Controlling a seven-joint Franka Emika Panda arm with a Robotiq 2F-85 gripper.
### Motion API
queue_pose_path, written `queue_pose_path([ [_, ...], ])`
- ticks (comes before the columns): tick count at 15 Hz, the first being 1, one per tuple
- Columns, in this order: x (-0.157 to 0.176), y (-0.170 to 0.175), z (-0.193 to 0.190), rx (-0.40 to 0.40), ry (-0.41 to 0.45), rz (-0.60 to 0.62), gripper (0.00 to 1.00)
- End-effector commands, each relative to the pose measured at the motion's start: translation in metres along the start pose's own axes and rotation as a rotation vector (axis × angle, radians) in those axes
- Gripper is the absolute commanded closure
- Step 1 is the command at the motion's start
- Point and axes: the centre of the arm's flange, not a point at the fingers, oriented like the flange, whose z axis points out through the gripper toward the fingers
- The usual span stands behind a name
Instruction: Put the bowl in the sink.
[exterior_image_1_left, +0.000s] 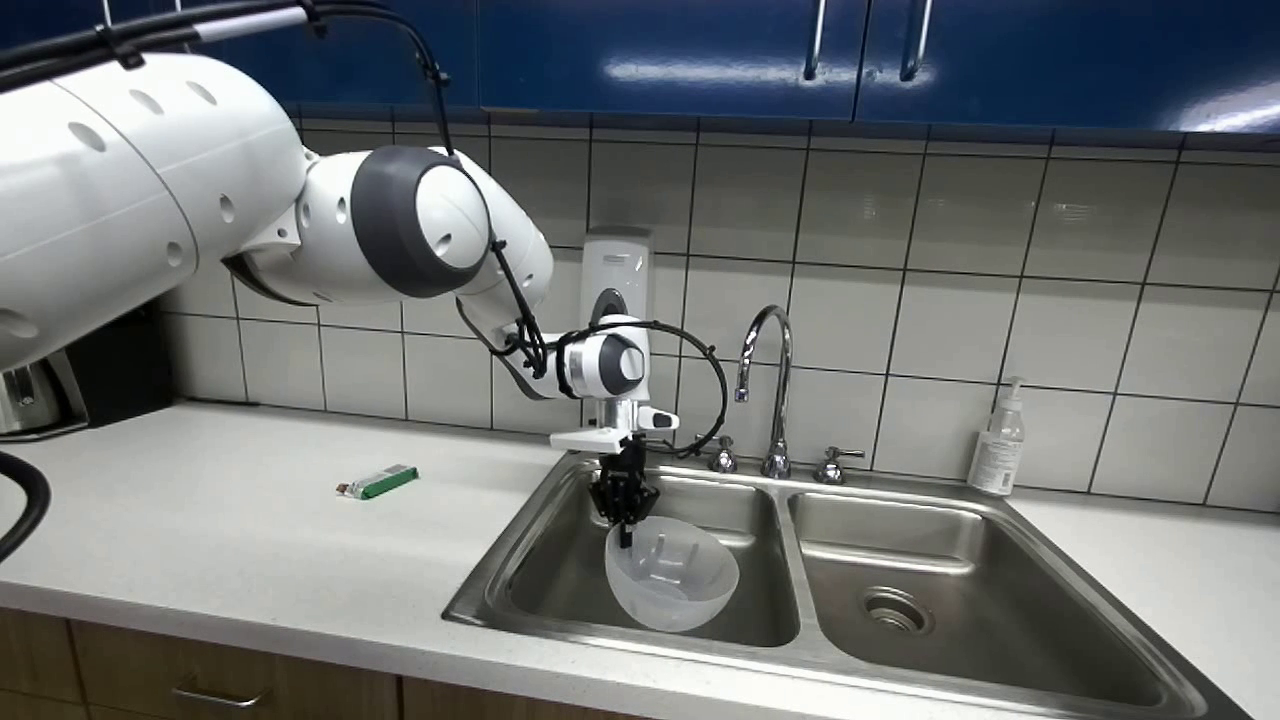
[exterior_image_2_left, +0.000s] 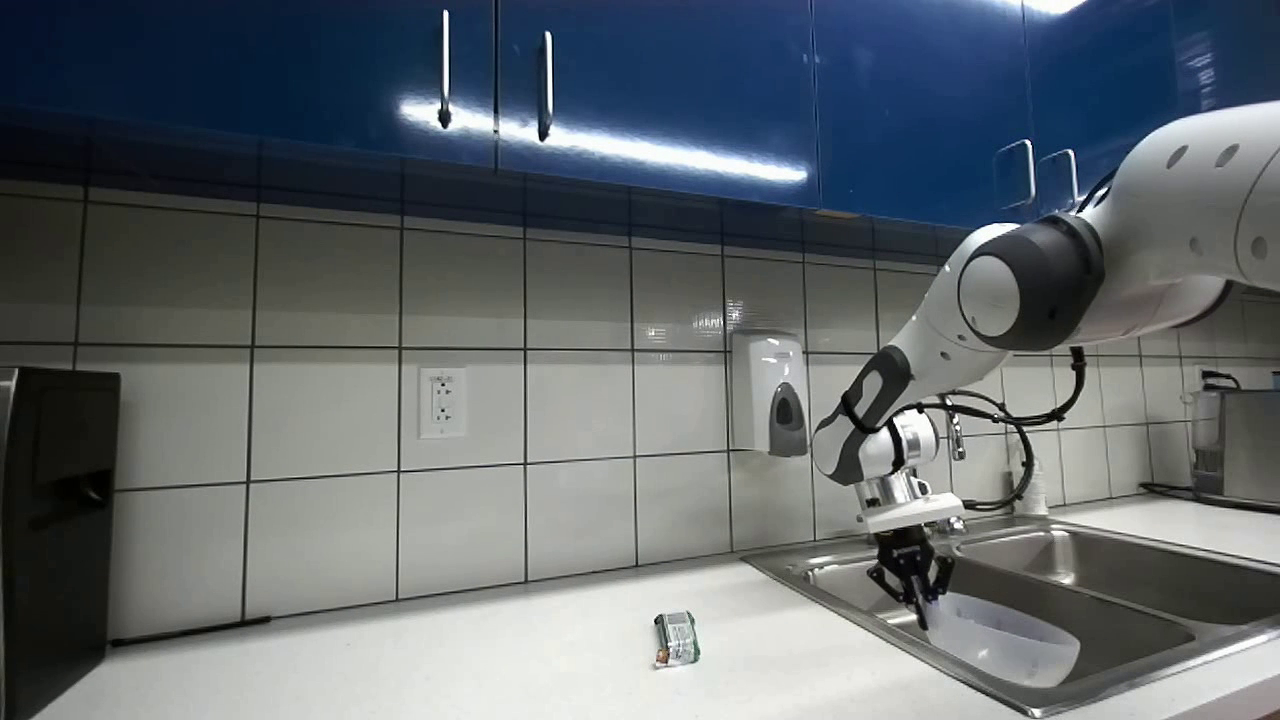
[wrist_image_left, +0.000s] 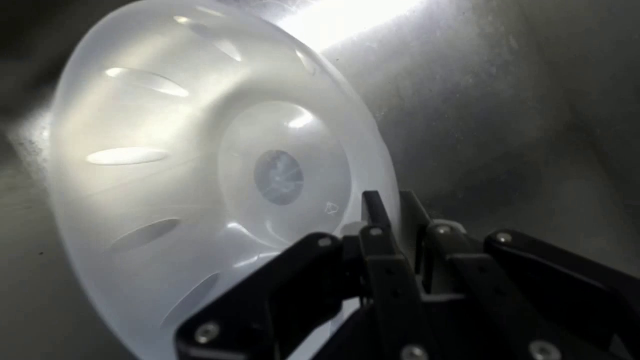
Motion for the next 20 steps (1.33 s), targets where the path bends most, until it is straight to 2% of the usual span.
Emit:
queue_pose_path([
  [1, 0.01, 0.001, -0.007, 0.004, 0.0, 0.0, 0.6],
  [9, 0.002, -0.002, -0.022, -0.004, 0.004, -0.01, 0.04],
  [10, -0.002, -0.001, -0.029, 0.003, 0.0, -0.018, 0.0],
  [16, -0.017, 0.012, -0.074, 0.041, -0.007, -0.024, 0.0],
  [20, -0.031, 0.029, -0.105, 0.061, 0.018, -0.016, 0.0],
])
